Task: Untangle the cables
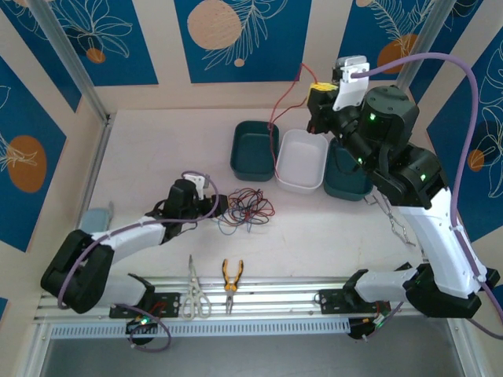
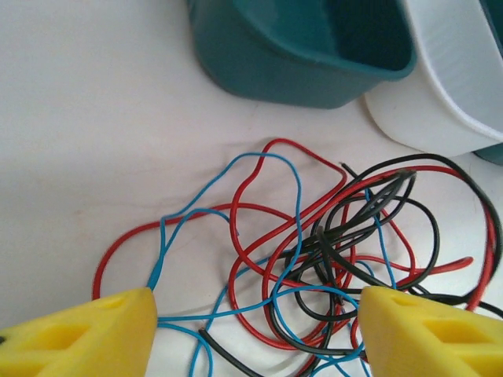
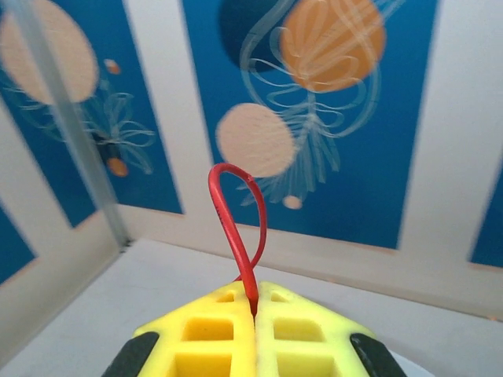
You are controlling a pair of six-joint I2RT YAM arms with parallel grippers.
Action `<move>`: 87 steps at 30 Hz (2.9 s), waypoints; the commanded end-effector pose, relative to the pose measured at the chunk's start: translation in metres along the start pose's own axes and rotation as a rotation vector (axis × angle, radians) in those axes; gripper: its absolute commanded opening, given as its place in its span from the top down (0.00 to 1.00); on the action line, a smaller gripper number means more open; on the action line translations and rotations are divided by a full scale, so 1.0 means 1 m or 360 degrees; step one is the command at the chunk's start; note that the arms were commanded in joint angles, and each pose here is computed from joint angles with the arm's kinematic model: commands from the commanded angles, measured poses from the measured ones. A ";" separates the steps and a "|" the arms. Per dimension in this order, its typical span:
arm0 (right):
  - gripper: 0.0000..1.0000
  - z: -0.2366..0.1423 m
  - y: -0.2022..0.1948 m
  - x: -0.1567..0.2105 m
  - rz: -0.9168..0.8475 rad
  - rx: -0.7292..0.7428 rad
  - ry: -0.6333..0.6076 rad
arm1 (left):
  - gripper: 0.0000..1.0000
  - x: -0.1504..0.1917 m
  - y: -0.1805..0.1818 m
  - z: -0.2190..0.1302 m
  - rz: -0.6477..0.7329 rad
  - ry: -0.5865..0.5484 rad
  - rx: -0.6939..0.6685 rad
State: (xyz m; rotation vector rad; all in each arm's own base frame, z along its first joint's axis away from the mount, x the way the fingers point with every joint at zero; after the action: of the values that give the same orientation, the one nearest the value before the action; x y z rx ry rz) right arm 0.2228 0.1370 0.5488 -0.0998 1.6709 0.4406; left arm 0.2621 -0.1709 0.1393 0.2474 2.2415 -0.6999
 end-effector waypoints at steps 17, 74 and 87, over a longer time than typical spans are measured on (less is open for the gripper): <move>1.00 0.033 -0.146 0.047 0.0330 0.0685 0.0176 | 0.00 -0.035 -0.008 -0.040 0.0169 -0.0190 -0.0166; 1.00 0.109 -0.312 0.300 0.0808 0.1290 0.1343 | 0.00 -0.030 -0.004 -0.024 0.0113 -0.0152 -0.0158; 1.00 0.105 -0.321 0.343 0.0886 0.1450 0.1578 | 0.00 -0.026 -0.003 -0.024 0.0106 -0.0136 -0.0164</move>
State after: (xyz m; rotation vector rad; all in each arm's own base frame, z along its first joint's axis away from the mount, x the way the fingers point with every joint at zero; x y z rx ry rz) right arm 0.3740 -0.0587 0.1321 0.9335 2.7146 -0.0192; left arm 0.2621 -0.1565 0.1655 0.2446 2.1944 -0.5358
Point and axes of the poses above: each hand's point on the last joint's axis, 136 mm out from that joint toward the fingers, its own z axis out along the fingers, its own y axis along the line the jaws close on, x = y × z, the point moved 7 cm from there along -z, back along the fingers, and after that the axes turned 7 degrees about z, right-handed, at the moved point
